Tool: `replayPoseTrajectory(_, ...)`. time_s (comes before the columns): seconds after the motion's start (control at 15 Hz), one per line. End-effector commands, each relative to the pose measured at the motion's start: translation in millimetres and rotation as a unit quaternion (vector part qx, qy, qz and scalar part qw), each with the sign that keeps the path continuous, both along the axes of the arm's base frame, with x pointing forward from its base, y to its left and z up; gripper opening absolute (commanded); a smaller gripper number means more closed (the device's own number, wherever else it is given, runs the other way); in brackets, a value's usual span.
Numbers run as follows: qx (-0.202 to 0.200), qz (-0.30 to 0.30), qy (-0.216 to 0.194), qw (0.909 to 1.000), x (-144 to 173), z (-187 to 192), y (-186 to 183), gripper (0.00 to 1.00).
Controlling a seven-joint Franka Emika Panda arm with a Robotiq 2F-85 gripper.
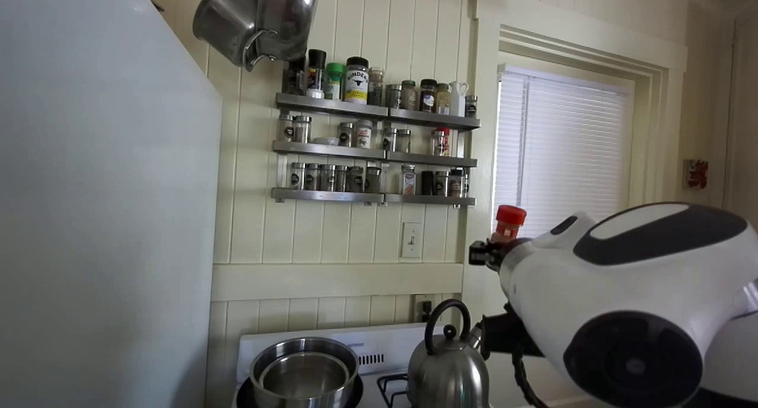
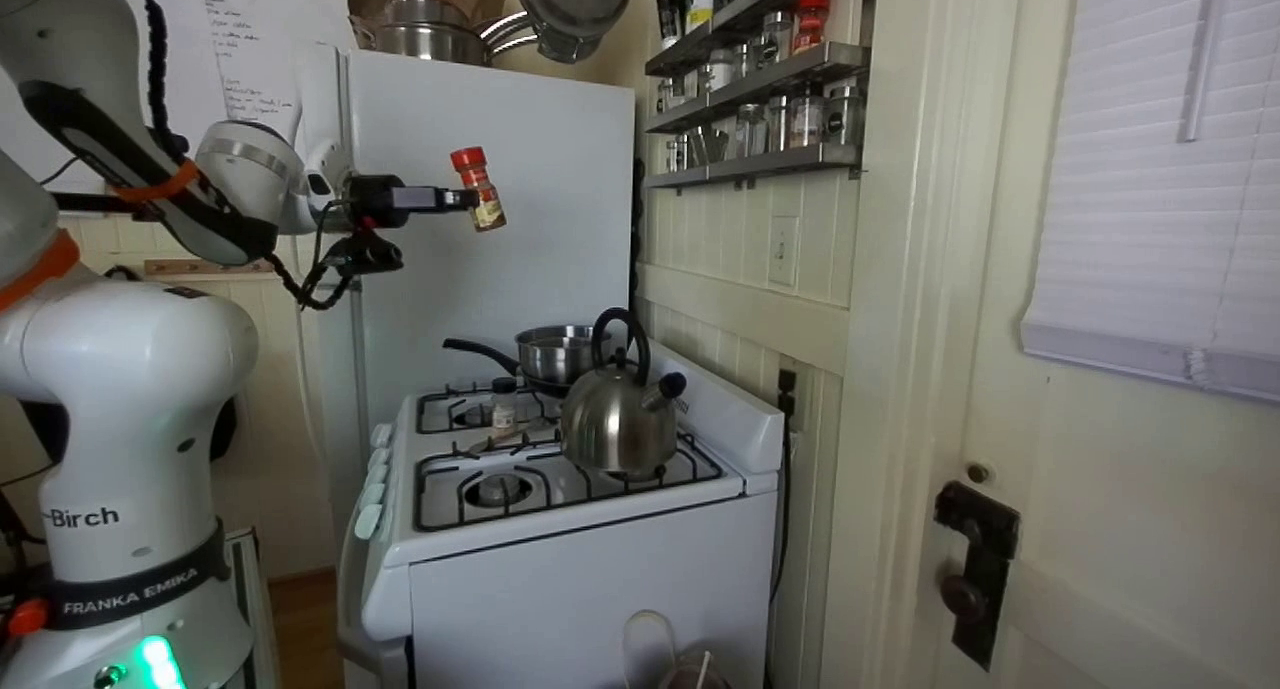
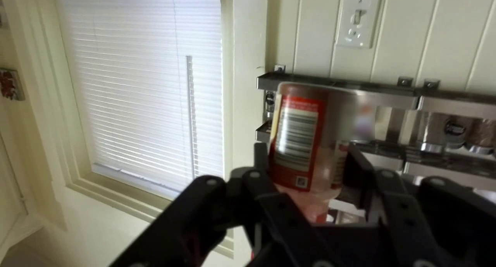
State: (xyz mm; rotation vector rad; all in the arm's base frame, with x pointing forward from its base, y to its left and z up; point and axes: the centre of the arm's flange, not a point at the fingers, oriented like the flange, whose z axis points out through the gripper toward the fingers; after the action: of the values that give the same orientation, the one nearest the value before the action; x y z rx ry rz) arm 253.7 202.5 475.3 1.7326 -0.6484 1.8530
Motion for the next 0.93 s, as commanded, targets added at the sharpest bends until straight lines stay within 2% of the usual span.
replayPoseTrajectory(0.0,0.041,0.012,-0.057,0.9974,-9.8,32.7,-80.6,0.24)
replayPoseTrajectory(0.07,0.058,0.004,-0.066,0.9961,-7.4,42.1,-91.2,0.24)
replayPoseTrajectory(0.13,0.034,-0.006,-0.048,0.9983,12.1,43.9,-29.4,0.49)
replayPoseTrajectory(0.27,0.056,-0.012,-0.06,0.9966,16.6,60.8,-45.5,0.49)
replayPoseTrajectory(0.4,0.061,-0.014,-0.064,0.996,15.6,64.8,-49.0,0.49)
replayPoseTrajectory(0.47,0.06,-0.013,-0.065,0.996,15.4,64.7,-48.5,0.24)
replayPoseTrajectory(0.53,0.056,0.004,-0.073,0.9957,17.0,66.0,-45.7,0.24)
replayPoseTrajectory(0.67,0.005,0.029,-0.098,0.9948,31.8,77.6,-50.7,0.24)
replayPoseTrajectory(0.87,-0.052,0.062,-0.136,0.9874,64.6,101.1,-80.3,0.24)
